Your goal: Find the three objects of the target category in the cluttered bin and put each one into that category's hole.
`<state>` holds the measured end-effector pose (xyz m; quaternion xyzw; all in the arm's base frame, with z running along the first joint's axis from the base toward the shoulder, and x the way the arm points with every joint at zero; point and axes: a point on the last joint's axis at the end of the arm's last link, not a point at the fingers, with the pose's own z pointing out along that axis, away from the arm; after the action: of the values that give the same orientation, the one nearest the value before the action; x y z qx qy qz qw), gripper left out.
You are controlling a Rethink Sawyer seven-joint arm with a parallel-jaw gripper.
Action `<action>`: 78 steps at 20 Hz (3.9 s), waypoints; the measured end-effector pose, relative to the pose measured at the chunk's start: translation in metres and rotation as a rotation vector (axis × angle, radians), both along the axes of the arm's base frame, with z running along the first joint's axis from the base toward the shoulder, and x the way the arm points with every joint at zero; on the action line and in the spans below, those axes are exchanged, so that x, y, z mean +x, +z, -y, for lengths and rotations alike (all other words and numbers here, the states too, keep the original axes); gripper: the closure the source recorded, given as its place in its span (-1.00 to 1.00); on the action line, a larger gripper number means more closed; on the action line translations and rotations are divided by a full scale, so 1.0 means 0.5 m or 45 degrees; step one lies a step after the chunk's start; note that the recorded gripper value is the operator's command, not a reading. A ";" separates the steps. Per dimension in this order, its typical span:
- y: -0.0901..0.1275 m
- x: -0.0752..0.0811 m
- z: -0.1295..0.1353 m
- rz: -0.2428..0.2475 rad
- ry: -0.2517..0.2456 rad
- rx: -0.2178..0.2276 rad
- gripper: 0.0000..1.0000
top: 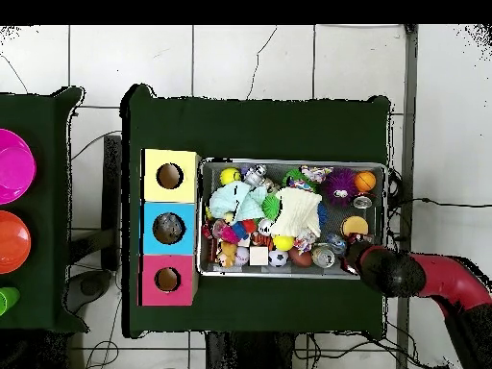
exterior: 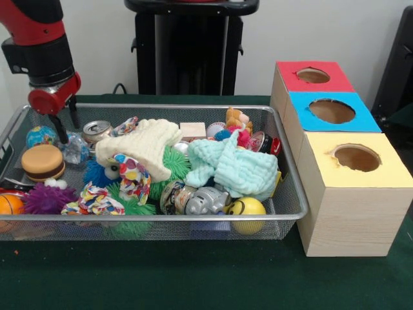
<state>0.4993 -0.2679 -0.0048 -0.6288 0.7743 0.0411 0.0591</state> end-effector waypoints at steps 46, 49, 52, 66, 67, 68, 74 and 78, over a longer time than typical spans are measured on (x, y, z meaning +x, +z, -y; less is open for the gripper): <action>-0.071 -0.010 -0.027 0.012 -0.048 0.085 1.00; -0.071 -0.009 -0.028 0.011 -0.045 0.083 1.00; -0.071 -0.008 -0.031 0.007 -0.036 0.074 1.00; -0.063 0.024 -0.090 -0.017 0.073 0.006 1.00; -0.060 0.029 -0.095 -0.015 0.083 0.000 1.00; -0.053 0.043 -0.104 -0.009 0.103 -0.018 1.00; -0.010 0.105 -0.147 0.022 0.159 -0.068 1.00; 0.030 0.155 -0.189 0.051 0.184 -0.088 1.00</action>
<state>0.5766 -0.1732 0.0099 -0.6853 0.7265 0.0060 0.0499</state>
